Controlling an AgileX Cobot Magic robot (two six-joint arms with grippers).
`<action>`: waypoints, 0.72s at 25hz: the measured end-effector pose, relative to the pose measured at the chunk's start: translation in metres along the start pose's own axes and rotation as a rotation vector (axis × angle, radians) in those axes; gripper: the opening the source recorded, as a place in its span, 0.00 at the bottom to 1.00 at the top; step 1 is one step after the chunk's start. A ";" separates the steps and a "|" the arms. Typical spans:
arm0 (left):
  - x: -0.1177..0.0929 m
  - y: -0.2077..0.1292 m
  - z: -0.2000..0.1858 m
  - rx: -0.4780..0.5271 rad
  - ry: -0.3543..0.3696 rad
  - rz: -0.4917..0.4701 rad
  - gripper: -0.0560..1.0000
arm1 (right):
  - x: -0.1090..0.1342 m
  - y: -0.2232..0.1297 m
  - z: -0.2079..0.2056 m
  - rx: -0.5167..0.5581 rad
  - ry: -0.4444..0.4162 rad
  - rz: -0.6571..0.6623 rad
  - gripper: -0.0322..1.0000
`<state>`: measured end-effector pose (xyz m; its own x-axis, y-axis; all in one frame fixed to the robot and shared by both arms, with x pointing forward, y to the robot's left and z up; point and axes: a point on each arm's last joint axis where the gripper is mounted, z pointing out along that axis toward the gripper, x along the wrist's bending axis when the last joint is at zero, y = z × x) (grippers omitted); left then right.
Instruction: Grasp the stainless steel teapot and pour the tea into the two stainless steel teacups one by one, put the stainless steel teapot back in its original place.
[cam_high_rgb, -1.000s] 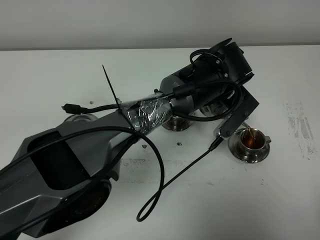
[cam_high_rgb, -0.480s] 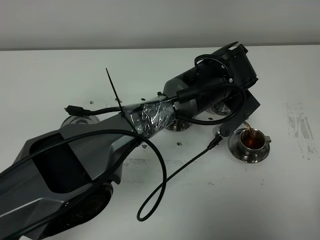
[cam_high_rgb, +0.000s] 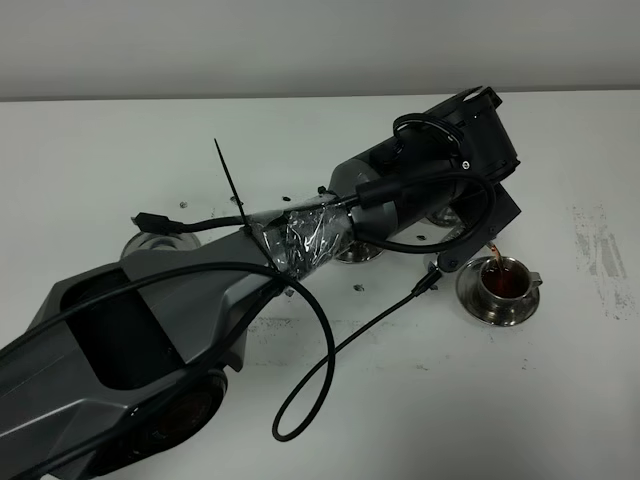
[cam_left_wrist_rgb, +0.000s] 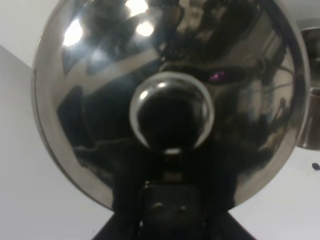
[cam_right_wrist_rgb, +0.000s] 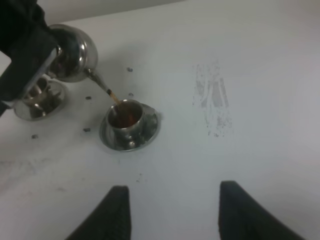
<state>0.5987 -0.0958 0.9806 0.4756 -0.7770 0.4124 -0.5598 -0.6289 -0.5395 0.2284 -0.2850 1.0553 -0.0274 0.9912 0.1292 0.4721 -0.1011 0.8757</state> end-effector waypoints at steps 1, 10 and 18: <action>0.000 0.001 -0.001 0.001 0.003 0.003 0.23 | 0.000 0.000 0.000 0.000 0.000 0.000 0.41; 0.002 0.003 -0.003 0.013 0.022 0.019 0.23 | 0.000 0.000 0.000 0.000 0.000 0.000 0.41; 0.003 0.003 -0.003 0.016 0.028 0.024 0.23 | 0.000 0.000 0.000 0.000 0.000 0.000 0.41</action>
<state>0.5967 -0.0999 0.9825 0.4433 -0.7922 0.4194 -0.5598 -0.6101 -0.5607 0.2284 -0.2850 1.0553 -0.0274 0.9912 0.1292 0.4721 -0.1011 0.8757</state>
